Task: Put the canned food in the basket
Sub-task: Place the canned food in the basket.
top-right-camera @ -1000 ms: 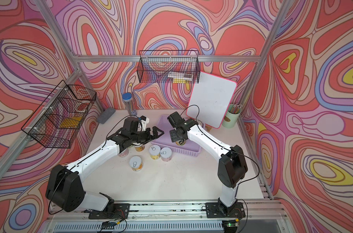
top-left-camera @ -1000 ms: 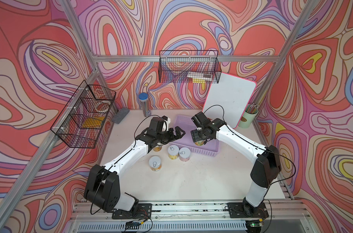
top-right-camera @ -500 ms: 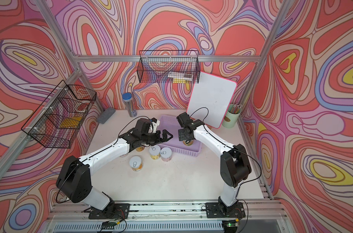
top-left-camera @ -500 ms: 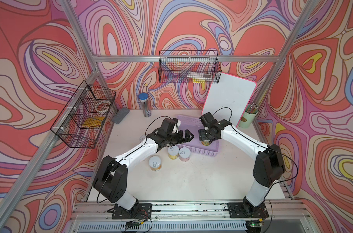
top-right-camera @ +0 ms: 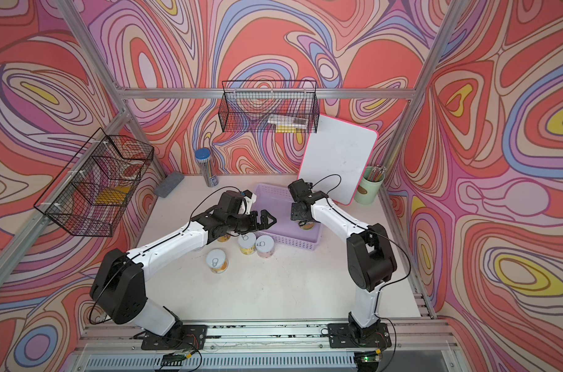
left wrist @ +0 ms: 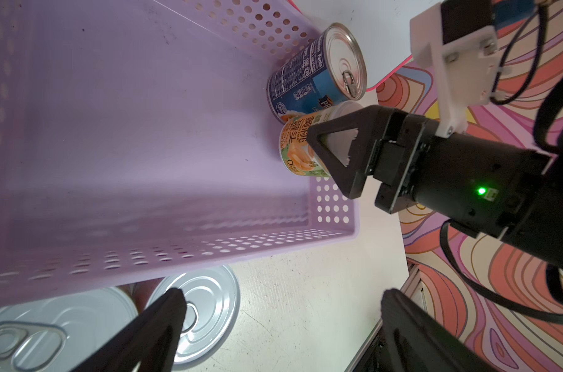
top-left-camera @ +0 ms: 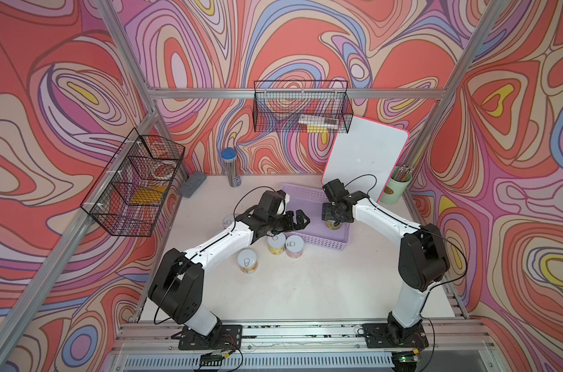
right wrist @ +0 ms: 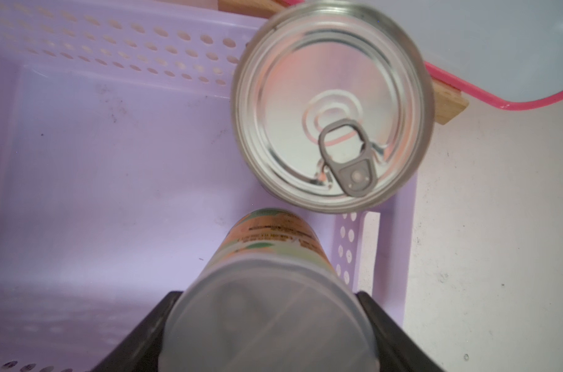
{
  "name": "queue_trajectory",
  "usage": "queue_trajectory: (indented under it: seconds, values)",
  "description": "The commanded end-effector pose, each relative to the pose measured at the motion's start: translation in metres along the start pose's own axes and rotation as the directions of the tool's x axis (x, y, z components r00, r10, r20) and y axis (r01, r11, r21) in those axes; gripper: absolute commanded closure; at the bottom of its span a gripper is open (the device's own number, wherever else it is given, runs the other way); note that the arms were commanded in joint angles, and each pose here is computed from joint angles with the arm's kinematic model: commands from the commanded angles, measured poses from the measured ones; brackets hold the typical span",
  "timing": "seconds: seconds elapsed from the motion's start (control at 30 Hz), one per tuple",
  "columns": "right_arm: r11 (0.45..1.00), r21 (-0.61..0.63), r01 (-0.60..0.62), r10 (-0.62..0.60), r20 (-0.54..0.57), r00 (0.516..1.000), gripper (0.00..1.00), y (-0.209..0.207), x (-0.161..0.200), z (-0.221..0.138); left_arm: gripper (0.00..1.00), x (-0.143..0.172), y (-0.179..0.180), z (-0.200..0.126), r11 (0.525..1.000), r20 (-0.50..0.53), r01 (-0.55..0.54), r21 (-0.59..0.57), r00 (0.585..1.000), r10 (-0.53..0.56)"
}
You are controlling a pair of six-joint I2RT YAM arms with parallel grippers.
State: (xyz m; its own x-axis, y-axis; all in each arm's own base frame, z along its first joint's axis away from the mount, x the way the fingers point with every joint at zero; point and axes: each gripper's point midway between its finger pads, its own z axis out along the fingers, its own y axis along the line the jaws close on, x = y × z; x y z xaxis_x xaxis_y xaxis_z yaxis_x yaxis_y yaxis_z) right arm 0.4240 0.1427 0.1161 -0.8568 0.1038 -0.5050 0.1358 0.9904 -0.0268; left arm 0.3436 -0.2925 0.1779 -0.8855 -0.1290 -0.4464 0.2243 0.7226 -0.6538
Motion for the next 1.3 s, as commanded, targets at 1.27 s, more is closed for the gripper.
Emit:
queue_trajectory:
  seconds: [1.27]
  values:
    - [0.99,0.109,-0.086,0.083,0.038,0.996,0.1,-0.024,0.0,0.039,0.01,0.015,0.006,0.007,0.999,-0.043,-0.028,-0.024,0.999,0.027]
